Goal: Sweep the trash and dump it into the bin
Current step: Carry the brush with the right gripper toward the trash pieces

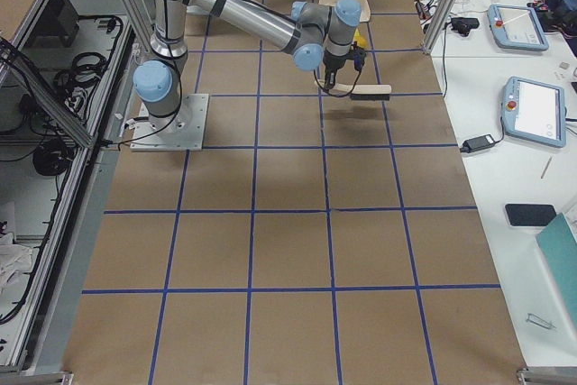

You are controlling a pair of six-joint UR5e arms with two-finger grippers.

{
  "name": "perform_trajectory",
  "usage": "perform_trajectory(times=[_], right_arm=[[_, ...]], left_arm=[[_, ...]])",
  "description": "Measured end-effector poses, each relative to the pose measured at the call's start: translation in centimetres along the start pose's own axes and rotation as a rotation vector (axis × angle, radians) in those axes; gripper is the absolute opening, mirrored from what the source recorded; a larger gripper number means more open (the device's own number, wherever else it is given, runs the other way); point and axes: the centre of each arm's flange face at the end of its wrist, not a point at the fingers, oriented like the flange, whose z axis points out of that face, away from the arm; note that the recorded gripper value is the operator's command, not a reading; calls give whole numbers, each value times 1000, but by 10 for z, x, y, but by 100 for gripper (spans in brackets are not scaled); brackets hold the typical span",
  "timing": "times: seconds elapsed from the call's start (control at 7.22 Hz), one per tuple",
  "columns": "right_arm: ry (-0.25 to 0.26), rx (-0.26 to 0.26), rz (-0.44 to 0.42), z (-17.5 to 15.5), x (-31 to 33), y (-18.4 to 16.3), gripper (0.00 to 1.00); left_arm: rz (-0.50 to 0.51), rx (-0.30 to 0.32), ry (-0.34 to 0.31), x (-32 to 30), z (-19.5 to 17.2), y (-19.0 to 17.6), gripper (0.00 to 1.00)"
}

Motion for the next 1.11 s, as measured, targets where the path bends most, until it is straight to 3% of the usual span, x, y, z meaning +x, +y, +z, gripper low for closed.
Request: perform_trajectory(times=[0.55, 1.11], right_arm=[[27, -47, -57, 25, -120, 15, 0], [4, -52, 8, 34, -178, 22, 0]], left_arm=[[-7, -6, -10, 1, -8, -4, 22], [7, -67, -5, 3, -6, -15, 22]])
